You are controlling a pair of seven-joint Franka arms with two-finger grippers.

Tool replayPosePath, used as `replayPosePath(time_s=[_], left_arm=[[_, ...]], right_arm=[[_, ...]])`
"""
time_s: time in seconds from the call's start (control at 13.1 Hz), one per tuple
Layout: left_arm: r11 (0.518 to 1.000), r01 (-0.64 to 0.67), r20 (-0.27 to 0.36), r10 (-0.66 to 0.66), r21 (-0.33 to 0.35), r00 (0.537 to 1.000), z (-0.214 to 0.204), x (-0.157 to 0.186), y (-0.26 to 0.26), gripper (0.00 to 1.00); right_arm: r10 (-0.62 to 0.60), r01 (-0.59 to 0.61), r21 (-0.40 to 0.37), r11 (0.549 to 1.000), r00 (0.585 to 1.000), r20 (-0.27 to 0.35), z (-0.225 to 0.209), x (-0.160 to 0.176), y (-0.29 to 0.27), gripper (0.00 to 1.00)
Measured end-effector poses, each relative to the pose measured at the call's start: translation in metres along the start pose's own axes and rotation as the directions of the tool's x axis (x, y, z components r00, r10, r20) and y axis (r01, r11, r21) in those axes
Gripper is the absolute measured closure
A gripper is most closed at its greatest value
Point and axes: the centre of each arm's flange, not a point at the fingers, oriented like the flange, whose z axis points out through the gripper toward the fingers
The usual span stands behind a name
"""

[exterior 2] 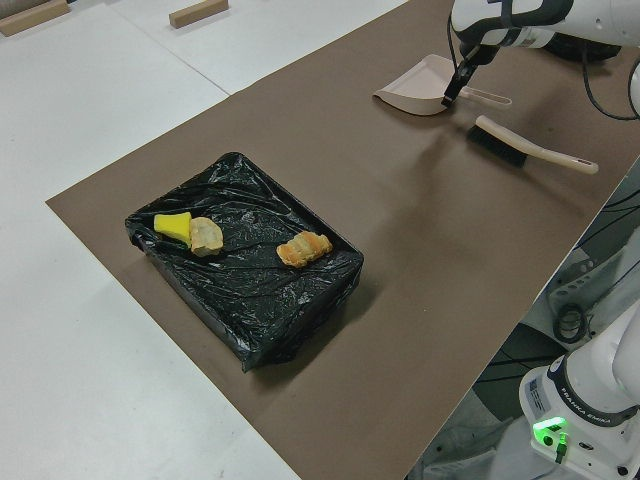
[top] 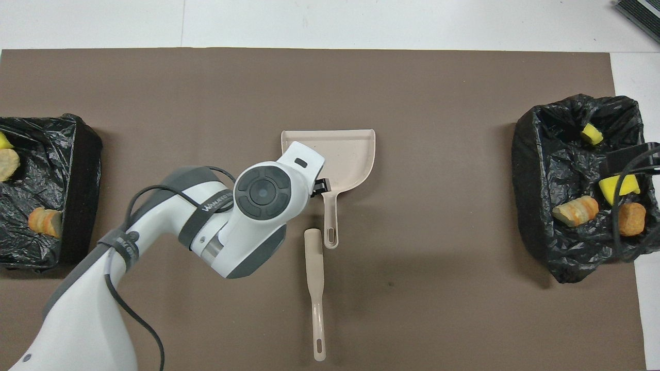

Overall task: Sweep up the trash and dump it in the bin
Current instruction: 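Release the dustpan and withdraw the left gripper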

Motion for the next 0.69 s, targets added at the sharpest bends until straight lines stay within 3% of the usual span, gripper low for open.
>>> replayPosePath(time_s=[0.38, 0.69], left_arm=[[0.993, -0.03, -0.036, 0.035, 0.118, 0.999, -0.058, 0.052, -0.075, 0.0], [0.984, -0.123, 0.034, 0.12, 0.13, 0.992, -0.123, 0.076, -0.158, 0.0]], right_arm=[[0.0, 0.0, 0.0, 1.0, 1.0, 0.0, 0.0, 0.0, 0.0, 0.0], [0.0, 0.0, 0.0, 1.0, 1.0, 0.0, 0.0, 0.0, 0.0, 0.0]])
